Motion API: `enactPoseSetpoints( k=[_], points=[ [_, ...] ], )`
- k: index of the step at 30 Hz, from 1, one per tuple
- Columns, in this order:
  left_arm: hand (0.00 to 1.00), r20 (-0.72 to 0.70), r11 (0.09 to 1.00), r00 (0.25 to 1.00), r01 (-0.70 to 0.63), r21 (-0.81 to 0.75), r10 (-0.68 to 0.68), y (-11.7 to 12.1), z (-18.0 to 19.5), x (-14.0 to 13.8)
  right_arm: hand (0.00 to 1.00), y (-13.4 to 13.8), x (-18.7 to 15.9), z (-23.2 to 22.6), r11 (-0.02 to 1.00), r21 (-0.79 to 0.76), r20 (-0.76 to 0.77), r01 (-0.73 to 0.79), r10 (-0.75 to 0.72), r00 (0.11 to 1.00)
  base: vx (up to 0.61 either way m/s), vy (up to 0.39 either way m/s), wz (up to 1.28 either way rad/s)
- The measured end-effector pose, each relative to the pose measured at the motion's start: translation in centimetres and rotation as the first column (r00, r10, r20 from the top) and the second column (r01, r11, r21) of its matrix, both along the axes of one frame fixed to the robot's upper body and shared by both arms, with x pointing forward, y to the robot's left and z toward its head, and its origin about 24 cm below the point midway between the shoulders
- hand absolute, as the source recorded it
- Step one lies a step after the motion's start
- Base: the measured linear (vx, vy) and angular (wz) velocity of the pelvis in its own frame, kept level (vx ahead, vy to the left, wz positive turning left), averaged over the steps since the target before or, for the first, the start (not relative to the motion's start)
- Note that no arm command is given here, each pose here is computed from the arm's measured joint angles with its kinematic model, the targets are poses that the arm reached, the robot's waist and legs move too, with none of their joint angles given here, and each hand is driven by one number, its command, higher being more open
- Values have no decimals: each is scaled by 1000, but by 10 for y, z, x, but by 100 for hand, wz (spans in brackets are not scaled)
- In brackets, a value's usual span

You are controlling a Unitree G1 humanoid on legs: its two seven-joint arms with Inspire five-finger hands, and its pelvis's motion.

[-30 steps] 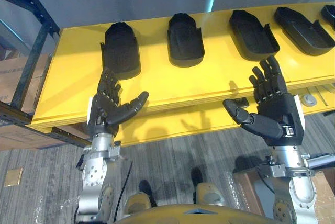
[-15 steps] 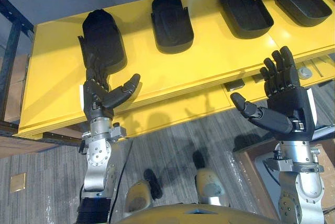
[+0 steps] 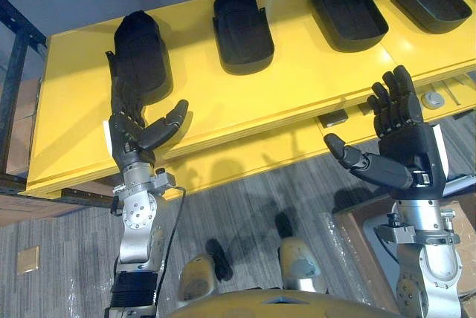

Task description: Walk over and take three plastic housings, then place them on the shelf

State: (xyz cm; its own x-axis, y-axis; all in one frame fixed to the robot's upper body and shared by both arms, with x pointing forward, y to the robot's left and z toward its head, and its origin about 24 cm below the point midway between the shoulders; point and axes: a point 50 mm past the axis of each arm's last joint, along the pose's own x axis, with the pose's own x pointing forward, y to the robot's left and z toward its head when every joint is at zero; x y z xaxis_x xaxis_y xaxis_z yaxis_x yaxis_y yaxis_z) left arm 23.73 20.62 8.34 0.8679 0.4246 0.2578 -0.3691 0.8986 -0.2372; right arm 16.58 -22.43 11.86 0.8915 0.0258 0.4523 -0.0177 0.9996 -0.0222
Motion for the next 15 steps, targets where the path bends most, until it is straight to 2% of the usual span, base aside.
enactPoseSetpoints(
  k=[15],
  points=[
    [100,-34,998,997,-63,20,64,11,-9,-2,100,-3,-2,-6,999,-31,-31,-44,43,999,8,25,-6]
  ],
)
